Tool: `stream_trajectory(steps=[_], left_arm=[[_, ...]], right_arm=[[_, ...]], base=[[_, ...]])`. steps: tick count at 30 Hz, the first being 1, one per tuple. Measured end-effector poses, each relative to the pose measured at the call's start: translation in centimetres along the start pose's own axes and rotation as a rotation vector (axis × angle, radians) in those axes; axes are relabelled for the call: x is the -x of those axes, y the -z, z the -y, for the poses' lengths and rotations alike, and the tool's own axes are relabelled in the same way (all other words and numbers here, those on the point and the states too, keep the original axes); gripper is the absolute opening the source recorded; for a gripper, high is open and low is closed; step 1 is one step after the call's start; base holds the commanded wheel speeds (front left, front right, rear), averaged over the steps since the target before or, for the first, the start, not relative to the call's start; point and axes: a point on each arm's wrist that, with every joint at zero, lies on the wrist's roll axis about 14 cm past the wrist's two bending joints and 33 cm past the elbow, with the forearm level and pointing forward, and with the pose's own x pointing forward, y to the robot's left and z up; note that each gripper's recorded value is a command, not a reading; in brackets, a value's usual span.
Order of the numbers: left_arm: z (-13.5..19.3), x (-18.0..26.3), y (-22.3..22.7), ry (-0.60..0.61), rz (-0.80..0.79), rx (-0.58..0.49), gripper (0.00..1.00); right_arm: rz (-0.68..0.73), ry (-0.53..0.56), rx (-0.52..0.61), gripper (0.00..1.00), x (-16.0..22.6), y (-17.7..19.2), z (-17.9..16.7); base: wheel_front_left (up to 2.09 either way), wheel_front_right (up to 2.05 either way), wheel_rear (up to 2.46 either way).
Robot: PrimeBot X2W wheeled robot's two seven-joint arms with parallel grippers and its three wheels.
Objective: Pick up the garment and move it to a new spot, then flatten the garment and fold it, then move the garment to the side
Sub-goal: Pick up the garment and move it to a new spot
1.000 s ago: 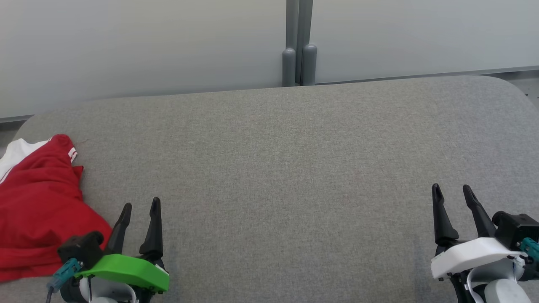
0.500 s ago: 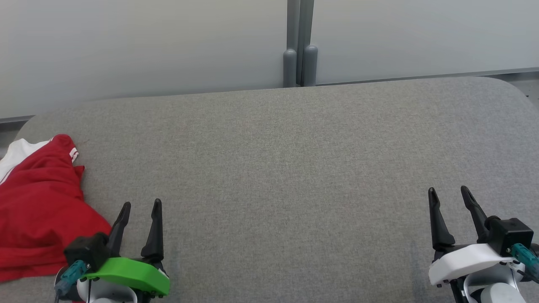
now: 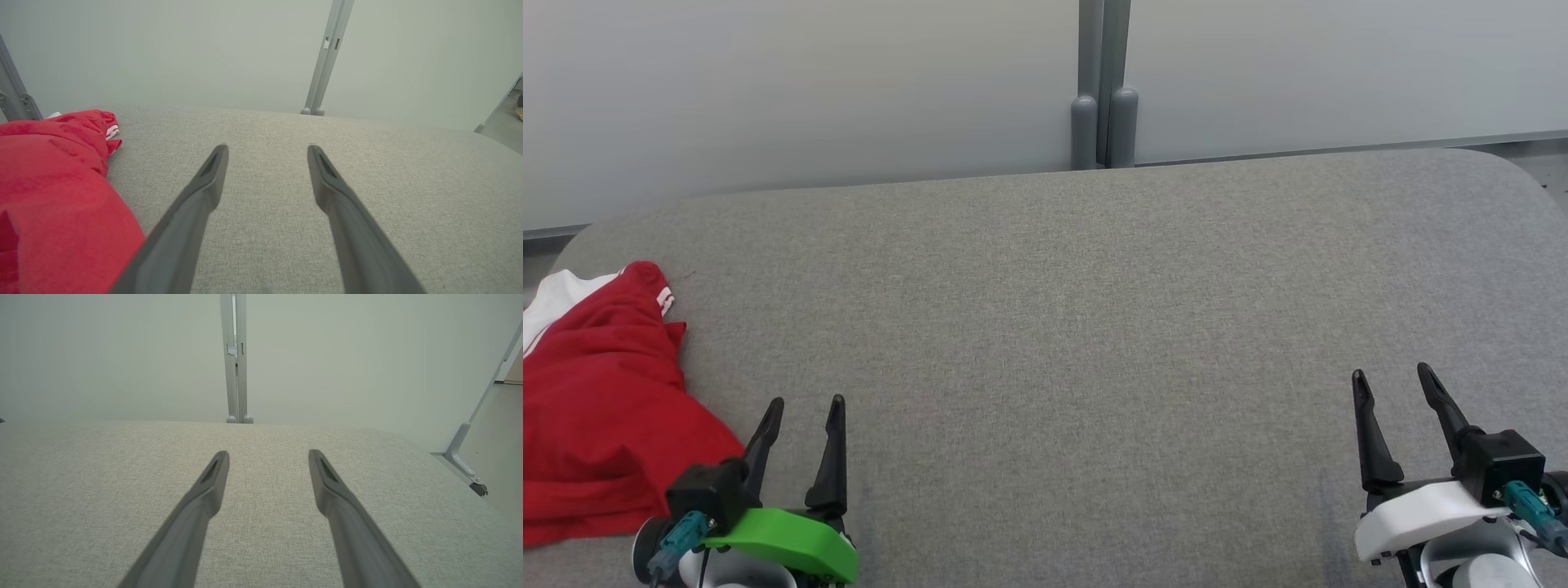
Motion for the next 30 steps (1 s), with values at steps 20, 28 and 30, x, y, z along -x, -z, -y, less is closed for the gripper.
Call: stream_trajectory(steps=[20,28,30], left_arm=[[-0.5,0.4,0.4,0.004,-0.004,-0.087,1.00],[-0.8,0.4,0.4,-0.003,-0.005,-0.088,1.00],[-0.9,0.4,0.3,-0.006,-0.005,-0.088,1.00]], right_arm=[[0.009,-0.023,0.076,1.00,0.4,0.1,-0.4],[0.006,-0.021,0.073,1.00,0.4,0.2,-0.4],[0.006,-0.021,0.073,1.00,0.4,0.2,-0.4]], base=[[0.00,0.00,0.00],[0.00,0.00,0.00],[0.00,0.00,0.00]])
